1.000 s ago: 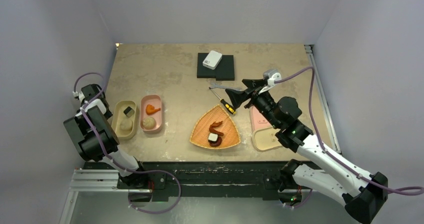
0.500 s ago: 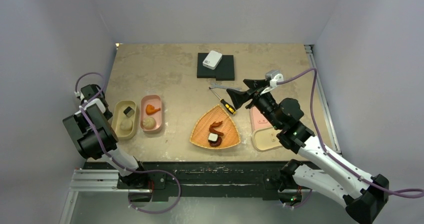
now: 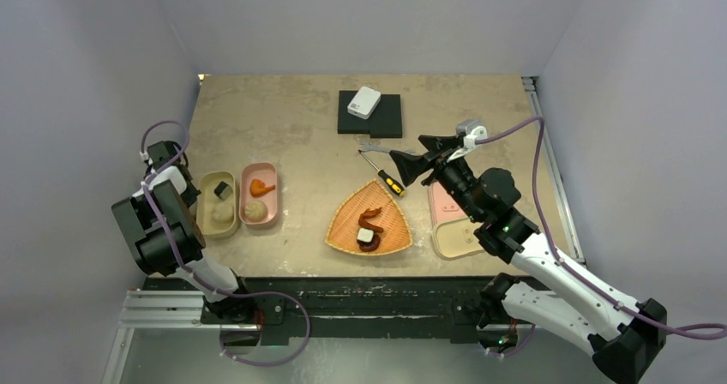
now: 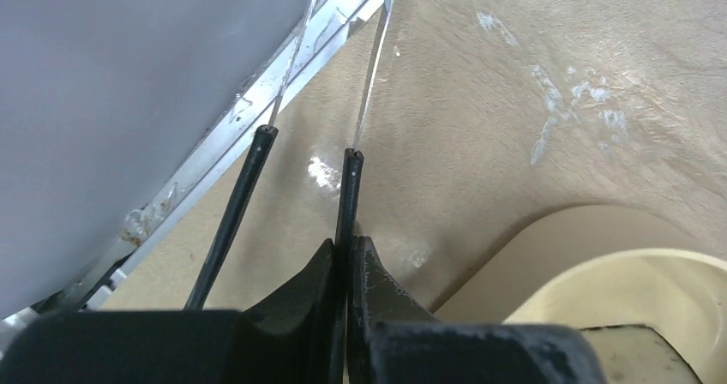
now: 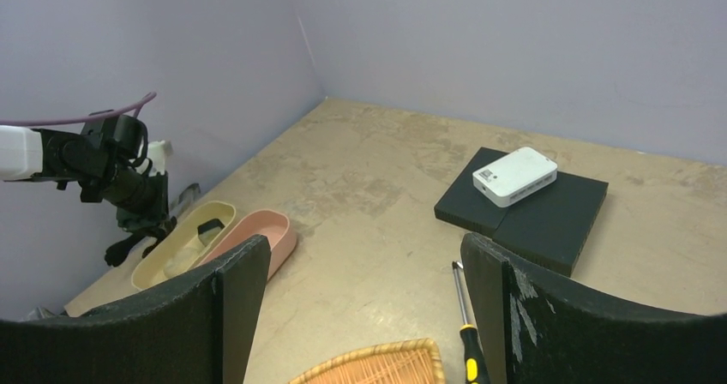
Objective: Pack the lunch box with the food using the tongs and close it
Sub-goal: Pick up the clamp at the center of the board.
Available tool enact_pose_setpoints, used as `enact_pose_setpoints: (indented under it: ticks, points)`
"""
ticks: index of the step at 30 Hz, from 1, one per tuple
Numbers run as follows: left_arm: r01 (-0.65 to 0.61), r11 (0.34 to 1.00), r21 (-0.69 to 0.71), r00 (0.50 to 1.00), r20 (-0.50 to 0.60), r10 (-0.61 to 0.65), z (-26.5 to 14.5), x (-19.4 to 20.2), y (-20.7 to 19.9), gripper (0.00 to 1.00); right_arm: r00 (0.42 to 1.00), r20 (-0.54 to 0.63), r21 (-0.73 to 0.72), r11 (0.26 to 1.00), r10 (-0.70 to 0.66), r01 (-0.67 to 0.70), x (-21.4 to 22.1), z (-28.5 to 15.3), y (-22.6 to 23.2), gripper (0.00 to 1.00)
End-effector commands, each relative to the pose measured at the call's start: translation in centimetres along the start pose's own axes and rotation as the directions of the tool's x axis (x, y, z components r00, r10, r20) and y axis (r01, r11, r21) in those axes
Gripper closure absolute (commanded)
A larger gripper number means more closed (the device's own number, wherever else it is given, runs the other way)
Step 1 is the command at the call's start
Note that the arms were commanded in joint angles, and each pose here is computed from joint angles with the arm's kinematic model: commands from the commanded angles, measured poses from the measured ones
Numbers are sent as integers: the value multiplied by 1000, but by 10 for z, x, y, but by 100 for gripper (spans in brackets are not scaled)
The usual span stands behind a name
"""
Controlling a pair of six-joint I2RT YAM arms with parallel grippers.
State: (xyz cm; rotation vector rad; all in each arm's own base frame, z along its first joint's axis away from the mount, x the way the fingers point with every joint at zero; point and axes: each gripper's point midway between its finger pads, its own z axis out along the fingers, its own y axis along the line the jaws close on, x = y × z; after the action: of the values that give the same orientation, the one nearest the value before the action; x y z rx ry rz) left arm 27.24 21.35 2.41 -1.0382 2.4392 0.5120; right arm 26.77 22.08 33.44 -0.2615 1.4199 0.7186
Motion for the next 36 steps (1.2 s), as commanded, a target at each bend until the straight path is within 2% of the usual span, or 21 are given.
enact_pose_setpoints:
  ticks: [1,5,11,14,16,21,23,25,28,33,36]
  points:
    - [97,992,-87,979,187,-79,-32,-45,23,100,999,41,8,1000,17,-17,-10,1,-1,15]
    - [137,988,-70,945,308,-109,-63,-65,28,100,999,33,-8,1000,28,-28,-8,4,2,15]
    - [125,992,-8,913,391,-112,-95,-81,13,100,999,17,-10,999,44,-44,-2,9,3,15]
    - [2,992,129,887,458,-61,-131,-89,-31,100,999,10,-13,999,44,-44,0,10,4,15]
    - [-106,965,238,866,500,-28,-161,-86,-68,100,999,5,-29,998,50,-49,2,12,7,13]
    - [-306,810,501,843,538,-14,-221,-60,-139,100,996,-8,-98,992,83,-84,5,17,19,10]
    - [-371,708,601,848,530,-6,-243,-45,-166,100,995,1,-133,986,102,-101,2,16,25,8]
    - [-430,563,705,852,524,-5,-270,-28,-193,100,992,17,-168,979,122,-118,-3,14,30,6]
    - [-513,277,812,846,533,7,-325,4,-234,100,988,33,-250,959,149,-137,-9,10,40,4]
    - [-533,-186,826,833,550,55,-416,70,-269,100,979,68,-389,909,193,-152,-20,-3,60,1]
    - [-467,-374,801,850,523,59,-458,96,-268,100,966,109,-405,898,233,-171,-28,-12,61,1]
